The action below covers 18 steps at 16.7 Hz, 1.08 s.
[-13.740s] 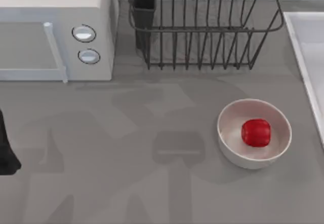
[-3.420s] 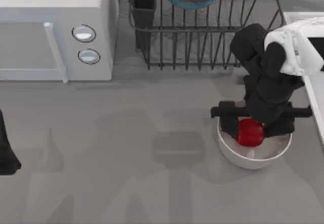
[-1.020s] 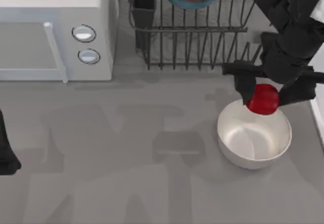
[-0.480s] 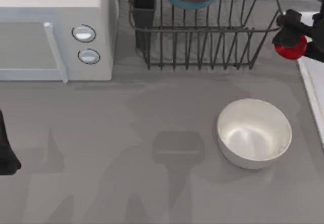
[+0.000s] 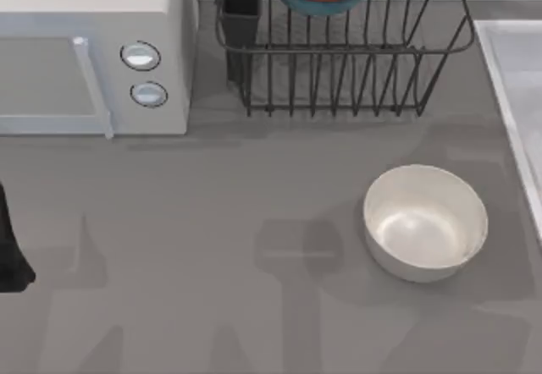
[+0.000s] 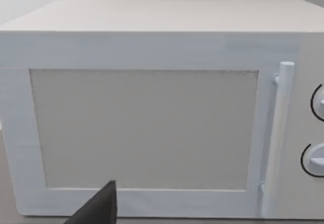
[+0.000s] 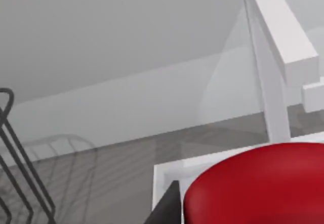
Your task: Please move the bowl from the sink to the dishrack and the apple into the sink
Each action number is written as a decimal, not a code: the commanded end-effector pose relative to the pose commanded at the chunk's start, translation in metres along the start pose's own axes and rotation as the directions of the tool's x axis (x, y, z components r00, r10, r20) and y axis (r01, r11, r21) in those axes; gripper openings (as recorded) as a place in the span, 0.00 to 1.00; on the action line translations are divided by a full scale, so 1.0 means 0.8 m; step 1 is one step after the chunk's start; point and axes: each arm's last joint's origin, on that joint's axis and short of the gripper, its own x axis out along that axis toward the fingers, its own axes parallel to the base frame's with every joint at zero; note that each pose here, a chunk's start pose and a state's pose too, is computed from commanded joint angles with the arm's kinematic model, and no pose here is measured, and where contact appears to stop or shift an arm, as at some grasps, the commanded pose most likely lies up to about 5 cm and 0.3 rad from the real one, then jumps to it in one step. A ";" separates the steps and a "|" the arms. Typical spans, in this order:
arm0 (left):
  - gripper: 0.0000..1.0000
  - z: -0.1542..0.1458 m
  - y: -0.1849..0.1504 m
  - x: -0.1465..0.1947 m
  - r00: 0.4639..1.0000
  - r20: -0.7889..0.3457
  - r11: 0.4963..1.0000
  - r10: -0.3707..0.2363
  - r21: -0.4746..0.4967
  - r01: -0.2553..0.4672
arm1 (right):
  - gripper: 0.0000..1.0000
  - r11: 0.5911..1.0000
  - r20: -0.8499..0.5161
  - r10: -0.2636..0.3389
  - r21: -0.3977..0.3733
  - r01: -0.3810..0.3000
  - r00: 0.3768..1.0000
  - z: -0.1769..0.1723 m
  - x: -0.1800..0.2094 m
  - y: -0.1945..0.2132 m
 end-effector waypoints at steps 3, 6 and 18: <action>1.00 0.000 0.000 0.000 1.000 0.000 1.000 0.000 0.000 0.000 | 0.00 0.991 0.161 -0.044 -0.116 0.063 0.986 -0.002 -0.045 -0.033; 1.00 0.000 0.000 0.000 1.000 0.000 1.000 0.000 0.000 0.000 | 0.00 0.970 0.243 -0.035 -0.225 0.091 0.969 -0.012 -0.078 -0.042; 1.00 0.000 0.000 0.000 1.000 0.000 1.000 0.000 0.000 0.000 | 0.00 0.959 0.249 -0.016 -0.270 0.086 0.968 -0.045 -0.074 -0.056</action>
